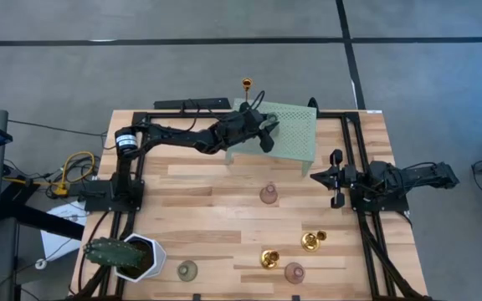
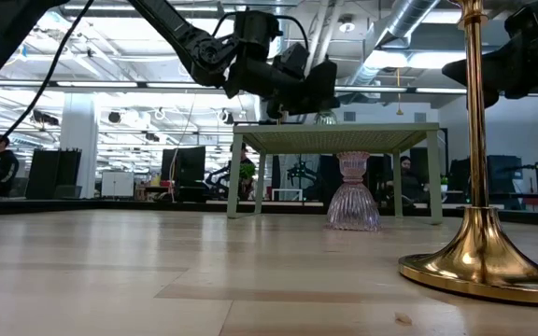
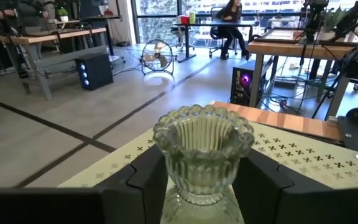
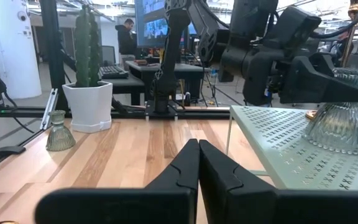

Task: Pick & Place candle stick holders
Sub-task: Put the top green glass candle holder on the shelf, then put the top purple glass candle holder on the shelf

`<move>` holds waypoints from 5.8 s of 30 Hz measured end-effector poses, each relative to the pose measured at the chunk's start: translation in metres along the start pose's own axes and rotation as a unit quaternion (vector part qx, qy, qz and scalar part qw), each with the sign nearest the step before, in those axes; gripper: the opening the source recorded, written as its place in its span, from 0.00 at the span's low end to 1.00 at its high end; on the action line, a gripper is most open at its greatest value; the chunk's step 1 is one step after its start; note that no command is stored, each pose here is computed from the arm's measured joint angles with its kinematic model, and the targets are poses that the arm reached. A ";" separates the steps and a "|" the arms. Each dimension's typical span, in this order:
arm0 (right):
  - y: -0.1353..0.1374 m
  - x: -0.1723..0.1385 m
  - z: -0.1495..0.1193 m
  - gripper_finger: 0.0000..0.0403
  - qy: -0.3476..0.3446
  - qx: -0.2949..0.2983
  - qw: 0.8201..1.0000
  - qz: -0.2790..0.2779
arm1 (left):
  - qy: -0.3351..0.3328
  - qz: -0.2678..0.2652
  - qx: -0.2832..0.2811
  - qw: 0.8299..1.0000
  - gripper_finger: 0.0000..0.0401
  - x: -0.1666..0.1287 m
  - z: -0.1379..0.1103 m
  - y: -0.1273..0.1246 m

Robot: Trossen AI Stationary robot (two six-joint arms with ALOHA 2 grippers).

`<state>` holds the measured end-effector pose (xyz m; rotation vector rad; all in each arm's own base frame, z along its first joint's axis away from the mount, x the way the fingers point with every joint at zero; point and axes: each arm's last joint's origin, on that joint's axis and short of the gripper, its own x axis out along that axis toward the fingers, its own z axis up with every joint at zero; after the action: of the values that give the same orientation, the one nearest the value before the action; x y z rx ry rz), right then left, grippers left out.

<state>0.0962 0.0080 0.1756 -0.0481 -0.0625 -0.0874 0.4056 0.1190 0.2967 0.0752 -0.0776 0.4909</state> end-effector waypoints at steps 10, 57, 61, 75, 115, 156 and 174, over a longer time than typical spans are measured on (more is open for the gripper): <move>0.000 0.000 0.000 0.00 0.000 0.000 1.000 0.001 | -0.007 0.000 0.005 1.000 0.47 0.000 0.001 0.000; 0.000 0.005 0.007 0.00 -0.029 0.052 0.998 -0.015 | 0.153 -0.088 0.095 0.980 0.02 -0.169 0.040 0.005; 0.000 0.009 0.010 0.00 -0.028 0.052 0.998 -0.025 | 0.102 -0.129 0.092 0.982 0.02 -0.202 0.031 0.013; 0.007 0.060 0.037 0.00 0.068 0.048 0.993 -0.086 | 0.026 -0.208 0.088 0.974 0.02 -0.245 -0.018 0.020; -0.045 0.178 0.031 0.00 0.177 0.028 0.946 -0.270 | 0.009 -0.296 0.066 0.953 0.02 -0.249 -0.016 0.015; -0.109 0.169 0.036 0.00 0.138 0.058 0.938 -0.313 | 0.009 -0.296 0.066 0.953 0.02 -0.248 -0.016 0.015; -0.113 0.204 0.024 0.00 0.151 0.041 0.951 -0.267 | 0.010 -0.296 0.066 0.953 0.02 -0.248 -0.016 0.015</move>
<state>0.2879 -0.1206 0.2177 0.0673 0.2295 -0.6338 0.1810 0.0177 0.2588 0.2176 -0.0005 -0.1057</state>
